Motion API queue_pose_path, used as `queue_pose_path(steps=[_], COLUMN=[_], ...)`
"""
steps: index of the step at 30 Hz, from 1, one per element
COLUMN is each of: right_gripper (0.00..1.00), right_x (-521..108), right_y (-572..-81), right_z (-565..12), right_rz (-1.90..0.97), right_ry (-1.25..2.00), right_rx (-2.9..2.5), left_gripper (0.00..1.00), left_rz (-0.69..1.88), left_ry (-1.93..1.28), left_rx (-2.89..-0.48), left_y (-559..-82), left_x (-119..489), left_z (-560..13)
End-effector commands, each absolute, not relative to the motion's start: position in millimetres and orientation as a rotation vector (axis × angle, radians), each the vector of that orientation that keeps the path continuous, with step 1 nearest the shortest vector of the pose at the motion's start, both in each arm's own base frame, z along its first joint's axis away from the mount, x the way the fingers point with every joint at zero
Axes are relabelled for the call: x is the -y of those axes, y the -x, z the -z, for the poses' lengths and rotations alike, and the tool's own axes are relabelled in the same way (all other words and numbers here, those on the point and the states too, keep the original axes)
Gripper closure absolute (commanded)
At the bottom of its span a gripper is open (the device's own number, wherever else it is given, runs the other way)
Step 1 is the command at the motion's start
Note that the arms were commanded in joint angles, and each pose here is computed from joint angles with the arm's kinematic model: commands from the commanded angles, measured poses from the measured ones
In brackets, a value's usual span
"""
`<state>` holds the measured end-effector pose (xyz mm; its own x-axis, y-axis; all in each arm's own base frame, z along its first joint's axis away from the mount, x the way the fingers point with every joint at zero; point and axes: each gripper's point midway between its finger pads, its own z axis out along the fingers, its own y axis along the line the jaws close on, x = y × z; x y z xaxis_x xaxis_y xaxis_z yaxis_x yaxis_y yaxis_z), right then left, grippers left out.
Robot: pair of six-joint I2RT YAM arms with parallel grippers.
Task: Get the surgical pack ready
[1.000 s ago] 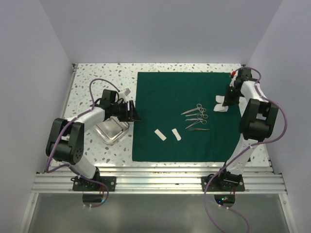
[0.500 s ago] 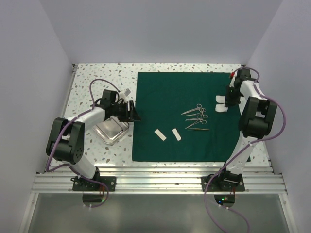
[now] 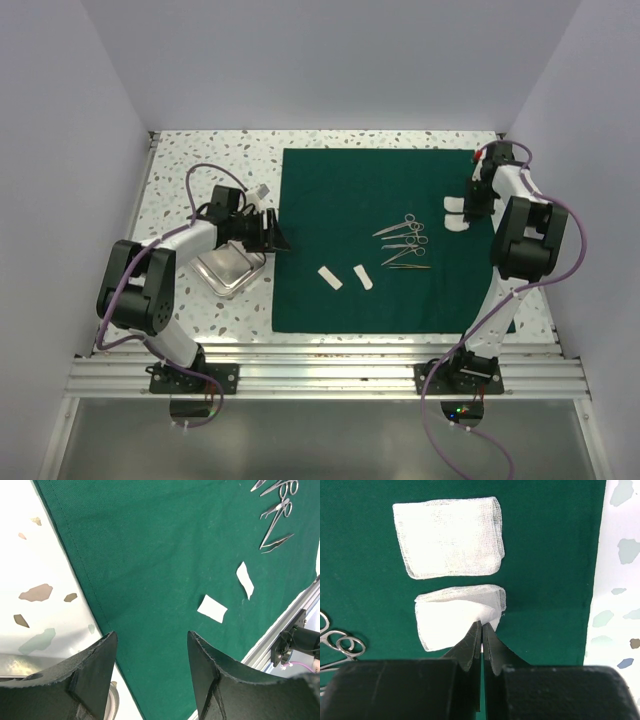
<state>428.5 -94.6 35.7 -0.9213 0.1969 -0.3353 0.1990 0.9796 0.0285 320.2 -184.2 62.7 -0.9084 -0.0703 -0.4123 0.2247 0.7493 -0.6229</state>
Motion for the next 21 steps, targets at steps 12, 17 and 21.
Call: queue_pose_path(steps=[12, 17, 21], right_gripper=[0.84, 0.71, 0.65], right_x=[109.4, 108.1, 105.9], right_y=[-439.4, -439.2, -440.4], right_z=[-46.9, -42.9, -35.5], right_rz=[0.101, 0.085, 0.063], right_ry=[-0.317, -0.318, -0.316], right_rx=[-2.738, -2.752, -2.765], left_gripper=[0.37, 0.37, 0.37], left_rz=[0.990, 0.994, 0.995], left_ry=[-0.173, -0.172, -0.171], left_rx=[-2.502, -2.505, -2.503], left_y=[-322.0, -320.8, -320.5], left_x=[187.6, 187.8, 187.8], left_z=[-64.4, -63.0, -63.4])
